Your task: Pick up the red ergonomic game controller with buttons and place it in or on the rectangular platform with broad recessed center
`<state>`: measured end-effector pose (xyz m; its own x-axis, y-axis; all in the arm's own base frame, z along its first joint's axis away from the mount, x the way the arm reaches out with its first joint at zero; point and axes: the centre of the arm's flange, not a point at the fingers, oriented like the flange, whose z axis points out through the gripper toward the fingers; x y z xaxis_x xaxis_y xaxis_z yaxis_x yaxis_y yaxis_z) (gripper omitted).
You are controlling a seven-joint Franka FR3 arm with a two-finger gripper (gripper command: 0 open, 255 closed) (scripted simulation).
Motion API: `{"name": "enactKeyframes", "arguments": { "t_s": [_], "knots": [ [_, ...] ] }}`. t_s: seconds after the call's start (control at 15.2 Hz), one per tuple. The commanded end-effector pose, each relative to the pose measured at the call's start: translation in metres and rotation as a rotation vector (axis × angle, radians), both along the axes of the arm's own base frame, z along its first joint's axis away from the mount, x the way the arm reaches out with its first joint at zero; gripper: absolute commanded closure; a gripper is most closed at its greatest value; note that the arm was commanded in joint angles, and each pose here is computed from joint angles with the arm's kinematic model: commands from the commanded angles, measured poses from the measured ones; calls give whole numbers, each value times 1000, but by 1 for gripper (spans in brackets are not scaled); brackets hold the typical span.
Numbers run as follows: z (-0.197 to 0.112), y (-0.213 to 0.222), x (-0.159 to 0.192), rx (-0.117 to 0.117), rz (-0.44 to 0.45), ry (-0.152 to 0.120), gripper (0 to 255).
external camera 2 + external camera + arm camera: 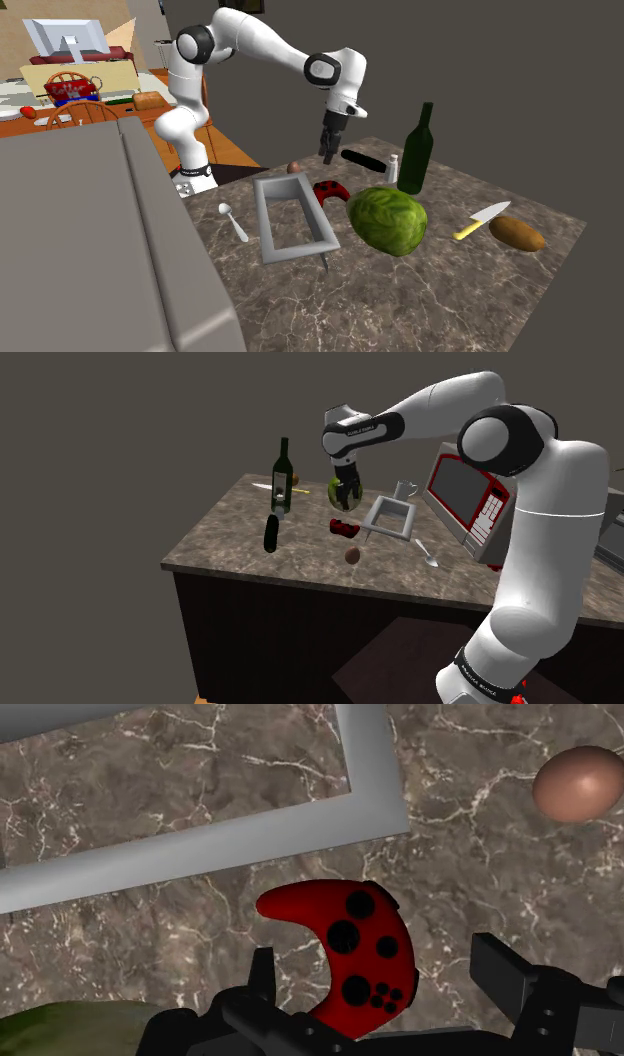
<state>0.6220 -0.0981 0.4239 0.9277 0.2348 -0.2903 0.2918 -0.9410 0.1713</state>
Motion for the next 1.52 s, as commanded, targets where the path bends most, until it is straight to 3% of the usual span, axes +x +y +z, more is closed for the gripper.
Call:
{"name": "enactKeyframes", "arguments": {
  "t_s": [0.0,0.2,0.73,1.25,1.32,1.45],
  "knots": [
    [-18,-5,23,-7,22,21,0],
    [-41,-13,57,-18,52,51,0],
    [-79,-24,47,-18,53,52,0],
    [-79,-24,47,-18,53,52,0],
    [-79,-24,47,-18,53,52,255],
    [-79,-24,47,-18,53,52,255]
  ]
}}
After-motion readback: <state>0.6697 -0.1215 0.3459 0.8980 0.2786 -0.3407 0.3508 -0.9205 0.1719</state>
